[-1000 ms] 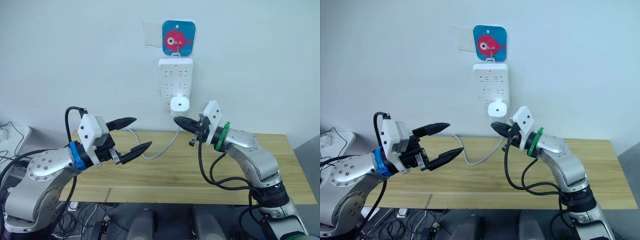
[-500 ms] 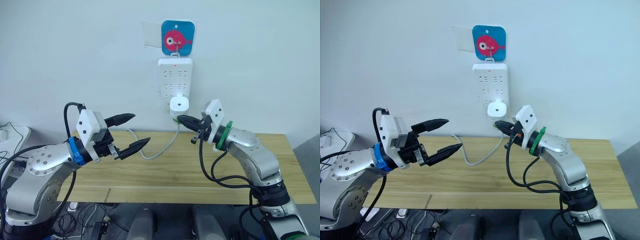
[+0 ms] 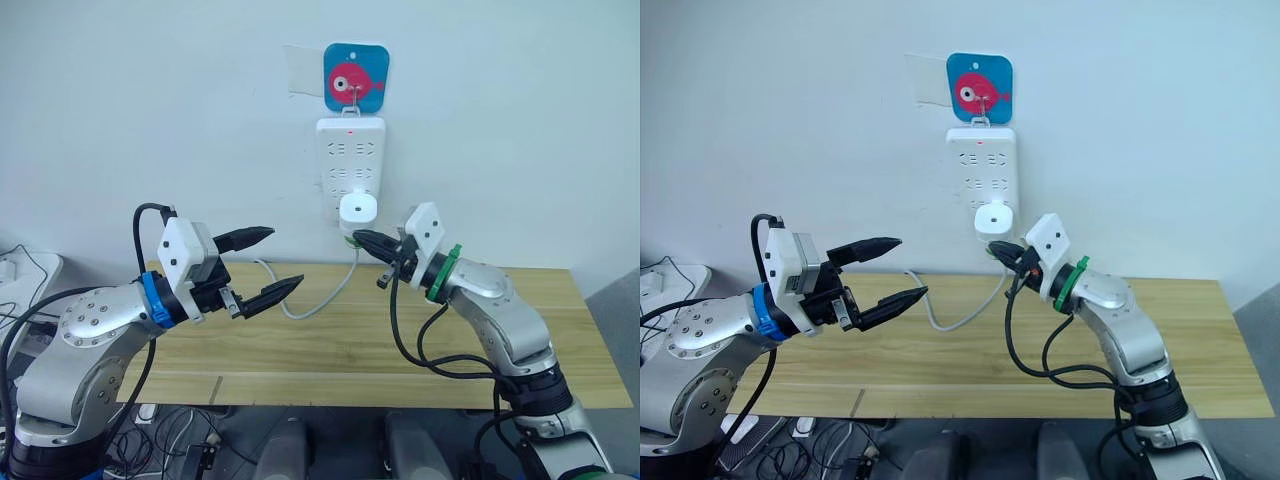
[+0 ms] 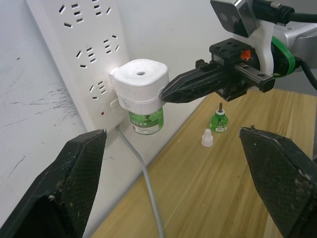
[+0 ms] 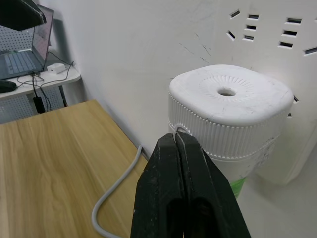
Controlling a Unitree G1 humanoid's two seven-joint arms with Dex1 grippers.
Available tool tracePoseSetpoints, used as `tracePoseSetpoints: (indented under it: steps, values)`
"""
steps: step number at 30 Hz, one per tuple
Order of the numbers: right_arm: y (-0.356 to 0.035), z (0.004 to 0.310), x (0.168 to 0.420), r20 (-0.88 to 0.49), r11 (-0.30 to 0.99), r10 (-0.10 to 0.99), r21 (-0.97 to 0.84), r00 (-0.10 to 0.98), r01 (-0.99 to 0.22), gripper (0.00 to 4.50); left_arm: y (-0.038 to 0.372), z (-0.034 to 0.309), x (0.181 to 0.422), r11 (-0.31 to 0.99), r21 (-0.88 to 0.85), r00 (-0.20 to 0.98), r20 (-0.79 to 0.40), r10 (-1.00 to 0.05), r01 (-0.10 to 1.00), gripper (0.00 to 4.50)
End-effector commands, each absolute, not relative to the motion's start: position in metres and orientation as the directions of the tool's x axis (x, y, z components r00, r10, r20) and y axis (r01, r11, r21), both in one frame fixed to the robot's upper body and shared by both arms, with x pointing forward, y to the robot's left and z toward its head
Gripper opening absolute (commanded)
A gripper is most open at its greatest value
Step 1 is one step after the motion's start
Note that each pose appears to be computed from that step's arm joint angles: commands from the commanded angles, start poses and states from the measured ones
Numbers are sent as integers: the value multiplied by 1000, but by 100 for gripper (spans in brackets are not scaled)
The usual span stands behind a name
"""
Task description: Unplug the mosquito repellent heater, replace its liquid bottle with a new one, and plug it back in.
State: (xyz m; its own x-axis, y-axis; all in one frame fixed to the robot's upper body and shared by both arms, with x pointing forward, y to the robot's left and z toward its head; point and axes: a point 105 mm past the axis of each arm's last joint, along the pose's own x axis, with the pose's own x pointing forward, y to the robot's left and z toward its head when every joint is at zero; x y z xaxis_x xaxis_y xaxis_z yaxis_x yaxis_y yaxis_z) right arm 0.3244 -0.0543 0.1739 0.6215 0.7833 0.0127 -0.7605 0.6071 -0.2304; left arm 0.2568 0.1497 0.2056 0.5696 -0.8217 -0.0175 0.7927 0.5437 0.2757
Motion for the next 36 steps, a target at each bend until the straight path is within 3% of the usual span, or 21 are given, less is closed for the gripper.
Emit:
tracePoseSetpoints:
  steps: [1, 5, 11, 16, 19, 22, 30, 36]
  values:
    - [-77, 190, 339, 78, 715, 682, -279, 727, -641, 3, 148, 211, 254, 533, 299, 560, -4, -828, 791, 450]
    - [-74, 190, 336, 76, 698, 704, -263, 707, -666, 3, 148, 211, 254, 530, 298, 557, -7, -830, 794, 450]
    - [-59, 189, 305, 37, 500, 864, -181, 502, -847, 3, 151, 207, 256, 530, 289, 560, -24, -828, 797, 450]
    - [-72, 190, 292, -16, 396, 914, -169, 404, -902, 3, 165, 203, 263, 567, 265, 599, -57, -799, 780, 450]
    - [-88, 192, 286, -55, 364, 925, -152, 376, -919, 58, 182, 195, 269, 609, 224, 640, -107, -761, 761, 450]
    - [-113, 191, 286, -117, 365, 915, -173, 387, -915, 161, 201, 189, 275, 643, 209, 675, -177, -716, 737, 450]
    - [-209, 198, 326, -137, 627, 739, -221, 660, -747, 447, 249, 179, 301, 746, 236, 782, -211, -586, 623, 450]
    - [-271, 185, 335, -142, 774, 574, -228, 806, -591, 447, 276, 172, 313, 783, 264, 825, -230, -517, 564, 450]
